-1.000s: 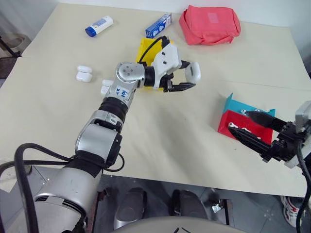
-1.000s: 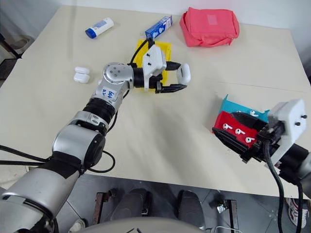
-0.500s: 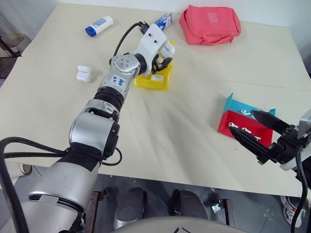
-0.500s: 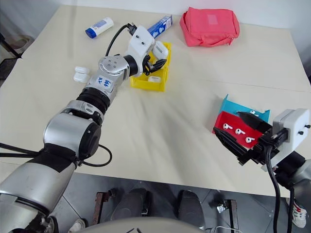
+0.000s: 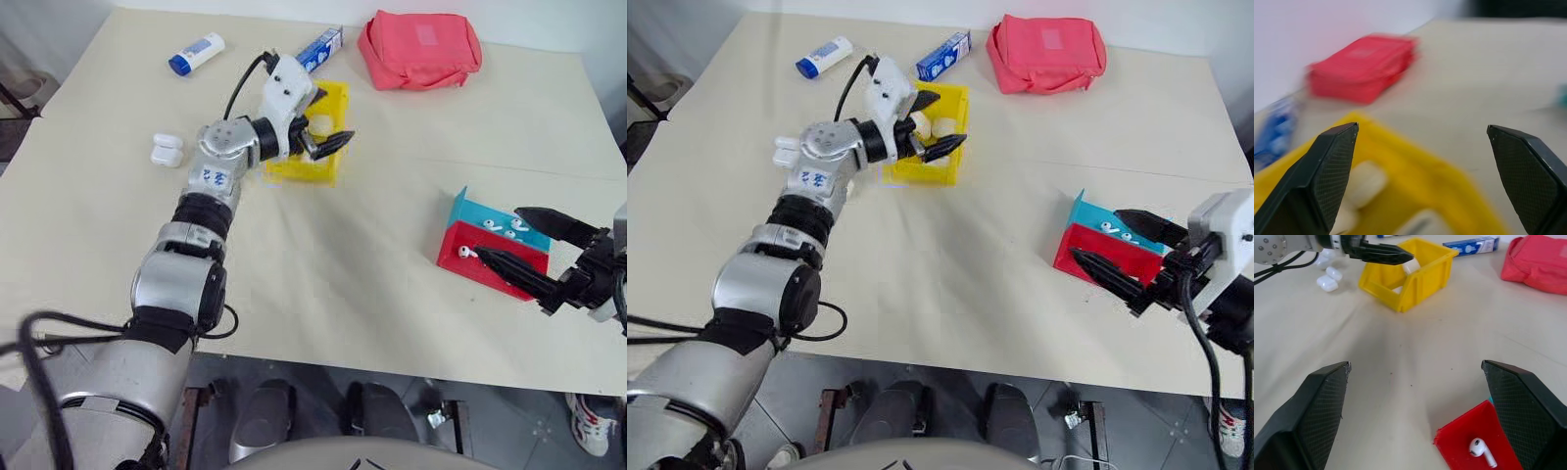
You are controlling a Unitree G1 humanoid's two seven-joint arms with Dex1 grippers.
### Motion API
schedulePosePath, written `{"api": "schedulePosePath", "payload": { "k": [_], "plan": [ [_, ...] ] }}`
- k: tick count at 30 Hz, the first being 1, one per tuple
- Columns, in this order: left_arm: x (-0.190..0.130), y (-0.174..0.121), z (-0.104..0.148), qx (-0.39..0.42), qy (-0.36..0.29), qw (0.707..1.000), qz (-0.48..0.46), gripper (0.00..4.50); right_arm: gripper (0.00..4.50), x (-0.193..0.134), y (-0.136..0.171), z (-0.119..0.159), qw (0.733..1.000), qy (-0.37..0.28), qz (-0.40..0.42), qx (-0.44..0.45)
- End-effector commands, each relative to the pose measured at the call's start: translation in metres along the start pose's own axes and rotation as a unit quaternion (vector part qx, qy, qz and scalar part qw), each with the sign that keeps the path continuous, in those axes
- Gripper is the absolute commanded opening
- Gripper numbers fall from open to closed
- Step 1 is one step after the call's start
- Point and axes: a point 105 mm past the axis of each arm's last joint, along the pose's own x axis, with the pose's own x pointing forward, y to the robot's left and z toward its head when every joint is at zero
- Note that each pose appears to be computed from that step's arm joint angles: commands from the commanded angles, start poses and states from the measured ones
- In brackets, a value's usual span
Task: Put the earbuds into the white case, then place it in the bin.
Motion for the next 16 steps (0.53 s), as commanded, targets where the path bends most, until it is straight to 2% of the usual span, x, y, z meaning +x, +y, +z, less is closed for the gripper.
{"api": "schedulePosePath", "payload": {
  "k": [1, 2, 7, 16],
  "plan": [
    [-0.028, -0.025, 0.027, 0.002, -0.064, 0.992, -0.112, 4.46, 4.5, -0.005, -0.006, -0.006, 0.999, 0.012, 0.028, -0.013],
    [-0.04, -0.031, 0.029, -0.006, -0.079, 0.987, -0.138, 4.46, 4.5, -0.007, -0.009, -0.01, 0.999, 0.021, 0.031, -0.014],
    [-0.079, -0.03, 0.015, -0.02, -0.053, 0.988, -0.146, 4.46, 4.5, -0.025, -0.01, -0.026, 0.996, 0.069, 0.055, -0.015],
    [-0.107, -0.032, 0.002, -0.03, -0.016, 0.985, -0.168, 4.46, 4.5, -0.035, -0.02, -0.028, 0.997, 0.059, 0.043, -0.004]
  ]
}}
